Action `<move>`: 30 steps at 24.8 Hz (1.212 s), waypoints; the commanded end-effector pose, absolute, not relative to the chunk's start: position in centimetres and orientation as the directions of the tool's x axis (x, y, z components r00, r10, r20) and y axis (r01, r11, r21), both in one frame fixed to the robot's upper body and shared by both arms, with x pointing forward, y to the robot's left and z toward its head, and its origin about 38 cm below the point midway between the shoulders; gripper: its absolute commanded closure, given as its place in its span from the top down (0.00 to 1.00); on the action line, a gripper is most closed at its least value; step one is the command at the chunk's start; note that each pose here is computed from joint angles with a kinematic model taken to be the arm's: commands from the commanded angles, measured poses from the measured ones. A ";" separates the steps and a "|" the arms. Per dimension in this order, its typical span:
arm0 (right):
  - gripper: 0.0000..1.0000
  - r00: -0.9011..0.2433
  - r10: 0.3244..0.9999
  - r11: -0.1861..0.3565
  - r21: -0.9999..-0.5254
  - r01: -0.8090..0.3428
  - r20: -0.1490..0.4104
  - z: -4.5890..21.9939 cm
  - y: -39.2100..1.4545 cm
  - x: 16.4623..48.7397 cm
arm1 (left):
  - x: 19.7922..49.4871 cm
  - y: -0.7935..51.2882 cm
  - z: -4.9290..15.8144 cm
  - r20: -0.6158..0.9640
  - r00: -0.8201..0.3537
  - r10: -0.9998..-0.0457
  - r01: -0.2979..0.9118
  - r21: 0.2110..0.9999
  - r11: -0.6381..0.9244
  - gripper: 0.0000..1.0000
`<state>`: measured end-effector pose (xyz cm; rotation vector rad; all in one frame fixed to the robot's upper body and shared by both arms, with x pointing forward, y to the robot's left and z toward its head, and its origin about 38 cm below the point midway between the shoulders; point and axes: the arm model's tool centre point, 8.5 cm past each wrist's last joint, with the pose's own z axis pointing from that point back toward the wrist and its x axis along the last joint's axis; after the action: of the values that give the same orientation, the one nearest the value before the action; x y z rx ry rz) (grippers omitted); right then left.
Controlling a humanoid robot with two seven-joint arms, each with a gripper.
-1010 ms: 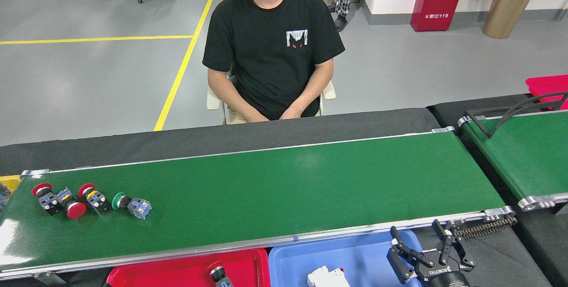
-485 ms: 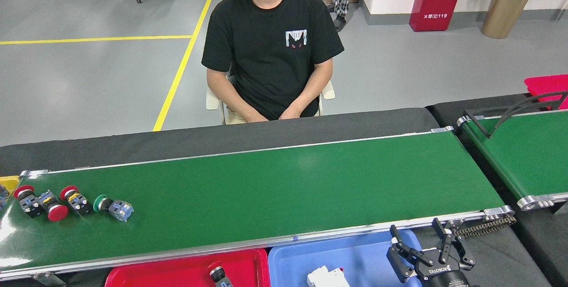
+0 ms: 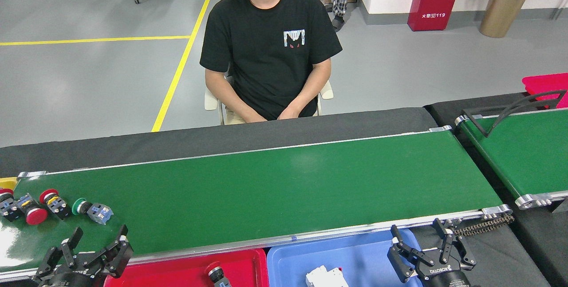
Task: Pick switch part from conveyor to tray
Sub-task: 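Lift the part with the left gripper and drop it into the red bin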
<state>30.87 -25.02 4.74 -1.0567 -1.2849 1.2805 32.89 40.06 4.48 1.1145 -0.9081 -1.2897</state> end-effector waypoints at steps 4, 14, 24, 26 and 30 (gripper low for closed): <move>0.99 -0.130 0.990 0.053 -0.998 -0.040 0.058 5.3 -25.2 31.0 | 35.3 43.3 4.9 -0.104 0.152 -0.983 0.275 0.960 -0.059 1.00; 0.99 -0.138 0.990 0.023 -0.999 -0.040 0.029 5.2 -24.9 30.9 | 39.4 47.6 4.1 -0.078 0.273 -0.959 0.325 0.946 0.015 0.82; 0.99 -0.136 0.990 0.031 -0.999 -0.035 0.036 5.3 -24.6 31.0 | 37.5 46.3 3.6 -0.053 0.221 -0.974 0.265 0.964 0.008 0.04; 0.99 -0.134 0.990 0.031 -0.999 -0.036 0.035 5.3 -24.7 31.0 | 36.2 44.9 4.1 -0.033 0.159 -0.987 0.230 0.973 0.005 0.03; 0.99 -0.134 0.990 0.031 -0.999 -0.035 0.035 5.3 -24.7 31.0 | 30.3 40.1 5.2 -0.044 -0.066 -0.997 0.182 0.982 -0.055 0.06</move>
<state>30.63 -24.76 4.53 -1.0726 -1.2774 1.3155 30.47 41.20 3.67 1.0730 -1.0057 -1.3112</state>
